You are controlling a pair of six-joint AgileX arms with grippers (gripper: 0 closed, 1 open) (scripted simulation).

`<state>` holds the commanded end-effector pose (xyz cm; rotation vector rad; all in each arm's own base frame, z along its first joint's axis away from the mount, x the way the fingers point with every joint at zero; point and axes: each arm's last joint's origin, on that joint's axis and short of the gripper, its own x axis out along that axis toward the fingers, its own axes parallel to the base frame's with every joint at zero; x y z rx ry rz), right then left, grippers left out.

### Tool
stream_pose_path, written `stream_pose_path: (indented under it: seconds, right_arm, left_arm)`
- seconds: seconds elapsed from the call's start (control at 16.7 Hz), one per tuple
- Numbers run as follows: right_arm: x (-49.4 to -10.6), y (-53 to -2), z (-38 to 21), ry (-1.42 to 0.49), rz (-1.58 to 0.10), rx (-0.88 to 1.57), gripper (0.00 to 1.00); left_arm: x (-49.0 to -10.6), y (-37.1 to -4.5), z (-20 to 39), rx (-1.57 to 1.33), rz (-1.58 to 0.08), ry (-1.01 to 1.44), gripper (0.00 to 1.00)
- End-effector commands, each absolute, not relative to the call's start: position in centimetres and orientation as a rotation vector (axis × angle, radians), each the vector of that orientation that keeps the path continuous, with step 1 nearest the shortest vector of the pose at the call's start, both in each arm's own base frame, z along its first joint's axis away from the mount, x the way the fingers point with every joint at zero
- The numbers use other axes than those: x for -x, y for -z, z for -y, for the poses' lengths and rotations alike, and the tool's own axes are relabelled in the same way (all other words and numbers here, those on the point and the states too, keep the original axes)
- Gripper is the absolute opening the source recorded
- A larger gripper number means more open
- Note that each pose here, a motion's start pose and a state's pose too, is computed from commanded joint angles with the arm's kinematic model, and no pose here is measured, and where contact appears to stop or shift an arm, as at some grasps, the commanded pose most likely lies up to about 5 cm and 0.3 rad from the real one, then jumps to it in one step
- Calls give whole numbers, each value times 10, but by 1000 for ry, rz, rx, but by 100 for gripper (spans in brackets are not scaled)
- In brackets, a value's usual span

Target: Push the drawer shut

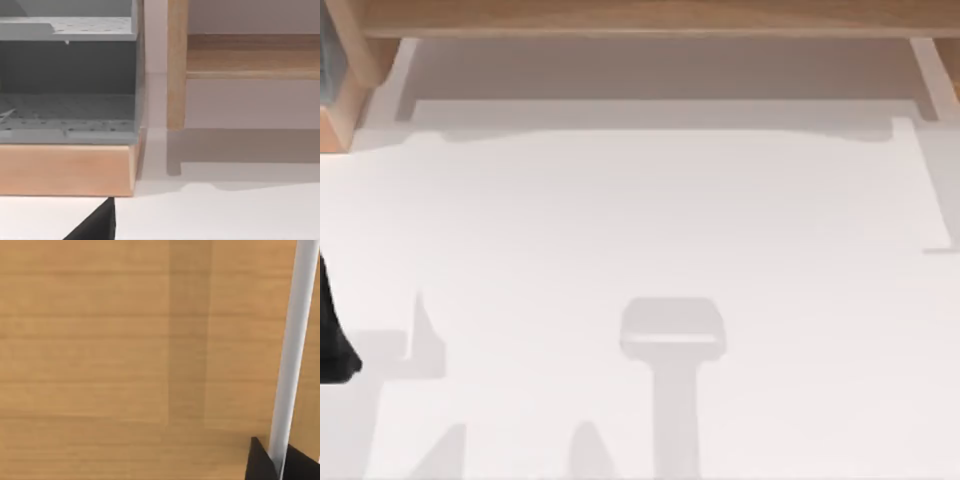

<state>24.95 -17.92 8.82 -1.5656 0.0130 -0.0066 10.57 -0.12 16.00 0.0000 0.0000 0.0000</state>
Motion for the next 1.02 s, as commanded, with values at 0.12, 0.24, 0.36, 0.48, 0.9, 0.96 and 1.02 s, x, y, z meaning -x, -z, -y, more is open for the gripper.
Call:
stream_pose_path:
  seconds: [0.12, 0.24, 0.36, 0.48, 0.9, 0.96, 1.02]
  right_arm:
    - [-254, -87, 180, 6, -22, 1561, 0]
    - [-268, -87, 181, 8, -22, 1562, 0]
    - [-283, -88, 181, 3, -9, 1566, 0]
    - [-299, -91, 182, 11, 2, 1574, 0]
    - [-312, -87, 181, 7, -22, 1561, 0]
    - [-315, -85, 180, 2, -30, 1557, 0]
    - [-321, -83, 180, -4, -37, 1552, 0]
  left_arm:
    - [-106, -160, 1, 0, 0, 0, 100]
    - [-106, -160, 1, 0, 0, 0, 100]
    - [-106, -160, 1, 0, 0, 0, 100]
    - [-106, -160, 1, 0, 0, 0, 100]
    - [-106, -160, 1, 0, 0, 0, 100]
    - [-106, -160, 1, 0, 0, 0, 100]
    - [-106, -160, 1, 0, 0, 0, 100]
